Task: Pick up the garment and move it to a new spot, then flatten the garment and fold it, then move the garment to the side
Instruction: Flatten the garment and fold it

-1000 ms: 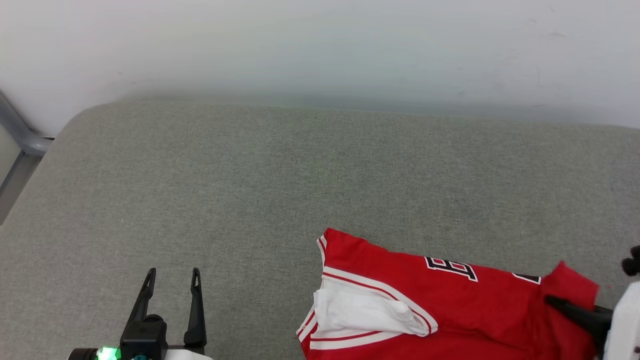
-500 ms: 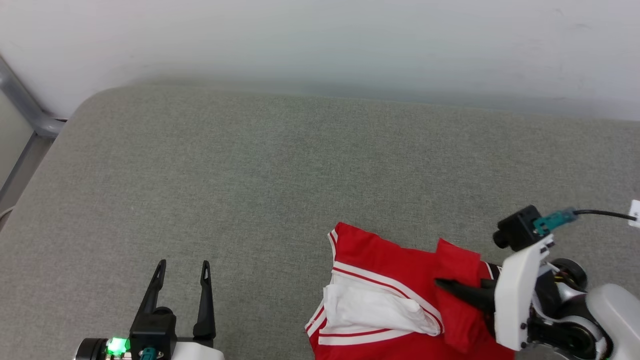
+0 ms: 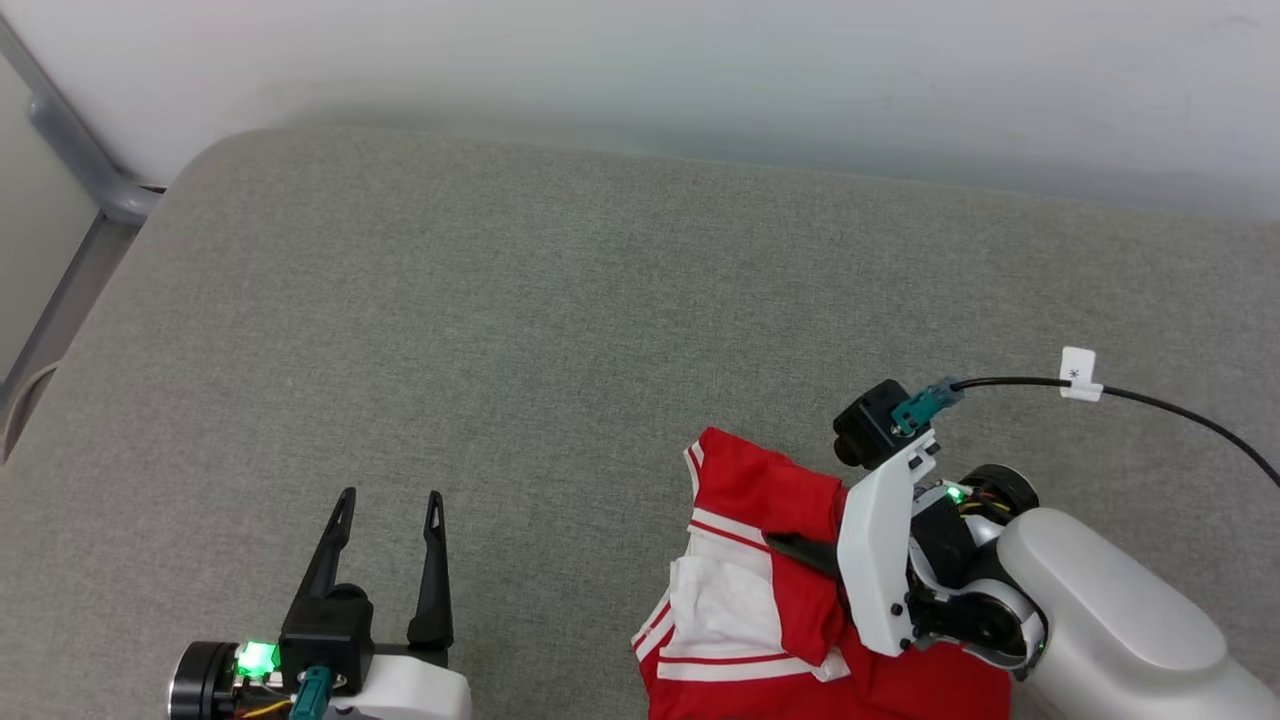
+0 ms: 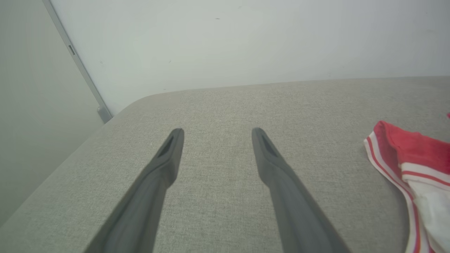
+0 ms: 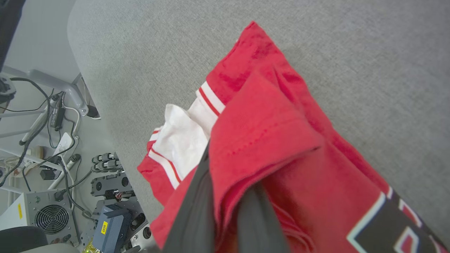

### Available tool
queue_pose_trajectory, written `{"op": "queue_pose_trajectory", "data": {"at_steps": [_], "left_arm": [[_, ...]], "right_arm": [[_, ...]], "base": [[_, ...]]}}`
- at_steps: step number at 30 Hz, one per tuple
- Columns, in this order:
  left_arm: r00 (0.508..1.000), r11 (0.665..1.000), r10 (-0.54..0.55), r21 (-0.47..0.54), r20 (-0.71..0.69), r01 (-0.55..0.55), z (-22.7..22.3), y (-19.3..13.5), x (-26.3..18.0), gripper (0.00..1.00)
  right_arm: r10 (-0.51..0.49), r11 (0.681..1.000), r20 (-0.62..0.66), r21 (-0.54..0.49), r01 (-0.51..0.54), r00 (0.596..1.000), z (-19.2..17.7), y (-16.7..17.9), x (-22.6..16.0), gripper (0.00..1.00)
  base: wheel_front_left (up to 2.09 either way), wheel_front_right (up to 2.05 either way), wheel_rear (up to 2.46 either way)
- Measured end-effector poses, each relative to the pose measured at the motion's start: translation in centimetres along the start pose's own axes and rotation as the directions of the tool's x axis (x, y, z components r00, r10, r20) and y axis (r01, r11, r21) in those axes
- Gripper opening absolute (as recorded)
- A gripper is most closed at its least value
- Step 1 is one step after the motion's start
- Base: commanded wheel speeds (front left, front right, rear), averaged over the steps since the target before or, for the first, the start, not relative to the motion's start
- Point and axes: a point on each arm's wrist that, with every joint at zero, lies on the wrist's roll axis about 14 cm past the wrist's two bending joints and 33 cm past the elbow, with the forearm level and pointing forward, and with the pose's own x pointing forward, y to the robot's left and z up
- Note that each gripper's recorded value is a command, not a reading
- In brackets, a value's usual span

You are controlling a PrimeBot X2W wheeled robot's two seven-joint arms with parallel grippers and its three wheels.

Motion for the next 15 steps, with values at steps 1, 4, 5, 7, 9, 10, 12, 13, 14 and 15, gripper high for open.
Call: {"op": "queue_pose_trajectory", "data": {"at_steps": [1, 4, 5, 7, 9, 10, 12, 13, 14, 15], "left_arm": [[1.000, 1.000, 0.001, -0.001, 0.000, -0.001, 0.0, 0.0, 0.1, 1.00], [1.000, 1.000, 0.005, 0.001, -0.009, -0.005, -0.3, 0.0, 0.0, 1.00], [1.000, 1.000, 0.005, 0.002, -0.011, -0.005, -0.3, 0.0, 0.0, 1.00], [1.000, 1.000, 0.004, 0.000, -0.013, -0.004, -0.4, -0.1, 0.0, 1.00], [1.000, 1.000, 0.000, -0.001, -0.010, 0.000, -0.3, -0.2, 0.1, 1.00], [1.000, 1.000, -0.002, -0.001, -0.008, 0.002, -0.2, -0.3, 0.1, 1.00], [1.000, 1.000, -0.008, -0.001, -0.003, 0.008, -0.1, -0.4, 0.2, 1.00], [1.000, 1.000, -0.012, 0.001, 0.001, 0.012, 0.0, -0.5, 0.2, 1.00], [1.000, 1.000, -0.015, 0.002, 0.005, 0.015, 0.1, -0.5, 0.2, 1.00], [1.000, 1.000, -0.019, 0.004, 0.008, 0.019, 0.2, -0.5, 0.1, 1.00]], "right_arm": [[-0.001, 1.000, -0.016, -0.001, 0.001, 1.000, -0.4, 0.0, 0.4, 0.00], [-0.014, 1.000, -0.071, -0.008, 0.013, 0.997, -2.0, -0.4, 1.4, 0.00], [-0.018, 1.000, -0.083, -0.010, 0.017, 0.996, -2.4, -0.5, 1.6, 0.00], [-0.024, 1.000, -0.087, -0.021, 0.022, 0.996, -2.7, -0.6, 1.9, 0.00], [-0.027, 0.999, -0.062, -0.024, 0.026, 0.998, -2.5, -0.6, 2.0, 0.22], [-0.024, 0.999, -0.052, -0.025, 0.022, 0.998, -2.4, -0.4, 2.0, 0.38], [-0.025, 0.999, 0.000, -0.033, 0.025, 1.000, -1.7, -0.3, 1.7, 1.00], [-0.026, 0.999, 0.030, -0.038, 0.027, 0.999, -1.2, -0.3, 1.5, 1.00], [-0.029, 0.999, 0.062, -0.044, 0.031, 0.998, -0.6, -0.3, 1.1, 1.00], [-0.035, 0.998, 0.097, -0.051, 0.040, 0.995, 0.0, -0.5, 0.5, 1.00]], "base": [[0.00, 0.00, 0.00], [0.00, 0.00, 0.00], [0.00, 0.00, 0.00], [0.00, 0.00, 0.00], [0.00, 0.00, 0.00], [0.00, 0.00, 0.00], [0.00, 0.00, 0.00], [0.00, 0.00, 0.00], [0.00, 0.00, 0.00], [0.00, 0.00, 0.00]]}}
